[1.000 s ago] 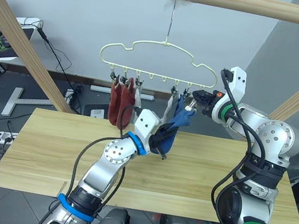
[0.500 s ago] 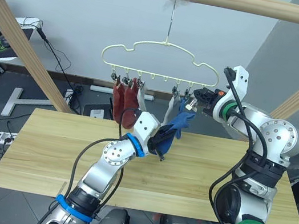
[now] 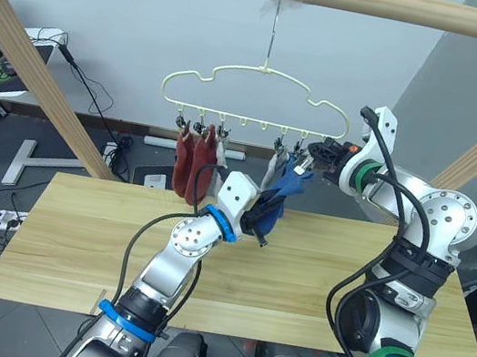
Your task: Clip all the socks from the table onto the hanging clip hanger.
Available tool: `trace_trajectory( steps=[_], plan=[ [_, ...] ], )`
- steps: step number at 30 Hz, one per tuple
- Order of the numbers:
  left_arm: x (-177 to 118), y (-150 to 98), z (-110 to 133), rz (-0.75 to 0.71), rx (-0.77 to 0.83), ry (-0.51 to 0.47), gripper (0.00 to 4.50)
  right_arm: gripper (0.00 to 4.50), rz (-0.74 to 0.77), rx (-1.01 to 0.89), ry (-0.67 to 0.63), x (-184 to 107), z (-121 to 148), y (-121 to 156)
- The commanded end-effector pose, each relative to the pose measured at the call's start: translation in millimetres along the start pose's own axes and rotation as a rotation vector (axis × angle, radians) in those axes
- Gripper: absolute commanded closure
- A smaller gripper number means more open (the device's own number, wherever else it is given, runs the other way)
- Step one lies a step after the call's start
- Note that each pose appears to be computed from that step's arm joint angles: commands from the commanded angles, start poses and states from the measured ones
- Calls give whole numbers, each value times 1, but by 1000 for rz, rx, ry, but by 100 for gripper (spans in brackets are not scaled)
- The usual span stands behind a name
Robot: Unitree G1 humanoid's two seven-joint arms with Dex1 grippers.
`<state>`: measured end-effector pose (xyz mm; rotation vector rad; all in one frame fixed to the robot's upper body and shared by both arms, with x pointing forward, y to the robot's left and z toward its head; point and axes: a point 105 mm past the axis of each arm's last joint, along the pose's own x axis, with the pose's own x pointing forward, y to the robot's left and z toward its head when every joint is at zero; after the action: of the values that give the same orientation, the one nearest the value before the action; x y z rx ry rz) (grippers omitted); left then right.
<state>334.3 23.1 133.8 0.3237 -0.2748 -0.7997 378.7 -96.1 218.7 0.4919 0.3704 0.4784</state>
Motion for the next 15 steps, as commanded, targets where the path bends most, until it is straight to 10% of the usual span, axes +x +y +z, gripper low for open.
trace_trajectory(
  steps=[1, 9, 15],
  plan=[
    [4, 3, 16, 16, 38, -66, 448, 450, 24, -12, -37, -5, 9, 9],
    [6, -1, 16, 0, 38, -69, 448, 450, 28, -5, -40, -5, 10, 9],
    [8, -6, 22, -16, 14, -89, 450, 252, 53, 23, -56, -7, 12, 10]
  ],
)
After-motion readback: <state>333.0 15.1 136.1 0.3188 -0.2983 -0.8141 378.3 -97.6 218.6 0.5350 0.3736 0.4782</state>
